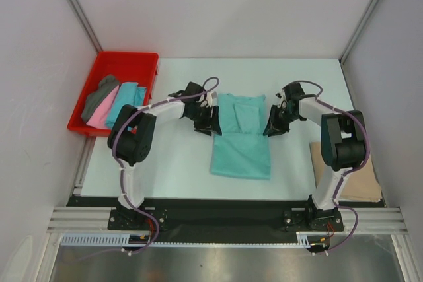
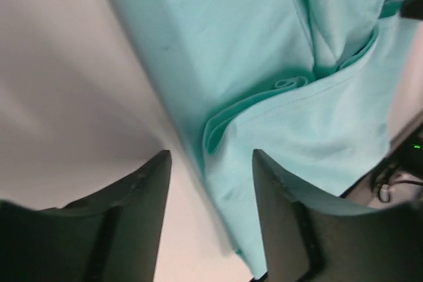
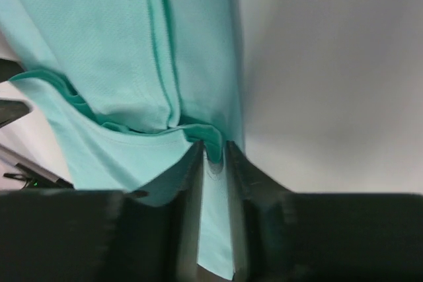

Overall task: Fold and stack the t-shirts
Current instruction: Fold the tshirt

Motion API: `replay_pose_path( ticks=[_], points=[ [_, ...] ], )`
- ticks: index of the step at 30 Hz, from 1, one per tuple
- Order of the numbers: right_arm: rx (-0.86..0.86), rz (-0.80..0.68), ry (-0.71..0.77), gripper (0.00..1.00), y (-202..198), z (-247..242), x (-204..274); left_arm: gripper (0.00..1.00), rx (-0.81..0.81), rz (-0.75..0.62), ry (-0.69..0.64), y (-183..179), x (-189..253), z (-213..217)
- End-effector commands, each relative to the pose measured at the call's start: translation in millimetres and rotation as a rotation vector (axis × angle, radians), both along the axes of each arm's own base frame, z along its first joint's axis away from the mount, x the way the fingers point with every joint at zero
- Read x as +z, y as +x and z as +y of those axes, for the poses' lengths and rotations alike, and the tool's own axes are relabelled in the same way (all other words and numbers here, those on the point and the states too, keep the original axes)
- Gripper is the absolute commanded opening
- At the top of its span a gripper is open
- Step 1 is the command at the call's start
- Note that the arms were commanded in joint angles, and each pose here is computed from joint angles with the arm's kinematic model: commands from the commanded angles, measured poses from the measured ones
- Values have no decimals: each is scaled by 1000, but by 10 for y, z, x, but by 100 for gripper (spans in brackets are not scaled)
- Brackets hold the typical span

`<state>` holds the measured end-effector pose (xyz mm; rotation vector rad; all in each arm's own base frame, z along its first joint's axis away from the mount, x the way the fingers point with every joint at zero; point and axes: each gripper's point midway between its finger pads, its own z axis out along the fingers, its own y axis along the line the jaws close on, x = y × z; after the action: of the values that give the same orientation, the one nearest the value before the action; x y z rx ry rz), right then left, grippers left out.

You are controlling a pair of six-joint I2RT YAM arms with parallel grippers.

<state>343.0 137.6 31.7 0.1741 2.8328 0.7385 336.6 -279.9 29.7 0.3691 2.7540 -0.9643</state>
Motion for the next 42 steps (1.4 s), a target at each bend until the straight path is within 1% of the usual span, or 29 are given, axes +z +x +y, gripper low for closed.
replay_pose_path(
  ticks=[1,2,3,4,5,7,9,10,11,13,14,15,16,17,19,20,21,23,24,26,27,30,32,34,37,38,39,40,42],
  points=[
    [-18,-31,-139,30,107,-234,79,62,37,-137,152,92,295,292],
    [-15,-27,-160,32,94,-265,90,64,35,-155,158,92,374,303],
    [-13,-19,-175,35,52,-293,134,65,33,-168,179,81,423,333],
    [-16,-34,-198,39,77,-327,190,65,35,-209,167,99,602,325],
    [-6,-31,-214,42,39,-331,231,65,33,-221,165,90,667,329],
    [8,-77,-214,47,41,-282,421,64,13,-237,106,2,841,255],
    [39,-82,-183,47,-61,-123,535,52,-5,-220,24,-93,914,104],
    [62,-75,-130,46,-158,-6,592,49,-37,-174,-26,-243,869,20],
    [75,-66,-100,46,-235,83,621,42,-49,-157,-48,-304,841,-41],
    [78,-47,-7,45,-392,275,695,36,-82,-115,-94,-477,736,-219],
    [75,-1,28,40,-545,306,594,31,-85,-66,-125,-563,682,-296],
    [65,-6,89,36,-555,421,601,27,-93,-74,-152,-575,661,-381],
    [85,17,172,31,-644,539,643,24,-85,-43,-146,-641,556,-365],
    [91,55,218,19,-771,596,562,17,-67,-21,-139,-649,479,-366],
    [66,102,224,7,-884,585,468,13,-48,26,-106,-734,345,-299],
    [61,114,213,4,-939,558,424,9,-42,42,-88,-771,291,-268],
    [49,141,175,1,-1036,485,296,8,-34,51,-57,-807,224,-212],
    [38,146,127,0,-1085,375,164,4,-26,86,-12,-935,53,-100],
    [13,150,79,0,-1085,279,31,4,-22,91,0,-969,-1,-76],
    [-21,126,54,0,-971,184,-68,3,-17,131,13,-1109,-124,-11],
    [-37,142,38,0,-950,142,-153,3,-25,129,10,-1150,-148,-36],
    [-66,155,-32,0,-836,3,-291,1,-48,153,81,-1302,-336,42],
    [-55,169,-49,0,-821,-24,-241,0,-51,146,105,-1337,-367,90],
    [-23,133,-42,0,-809,3,-64,1,-51,115,108,-1328,-245,104],
    [33,81,-4,0,-865,161,275,13,-42,8,81,-1176,200,57],
    [46,48,17,2,-874,221,433,17,-45,13,70,-1193,302,46],
    [87,50,60,3,-959,372,518,18,-48,-9,38,-1171,452,-2],
    [83,70,97,5,-1012,446,566,20,-51,-22,8,-1133,569,-65],
    [106,124,195,6,-1154,635,549,21,-61,7,-64,-1156,663,-205]
  ],
)
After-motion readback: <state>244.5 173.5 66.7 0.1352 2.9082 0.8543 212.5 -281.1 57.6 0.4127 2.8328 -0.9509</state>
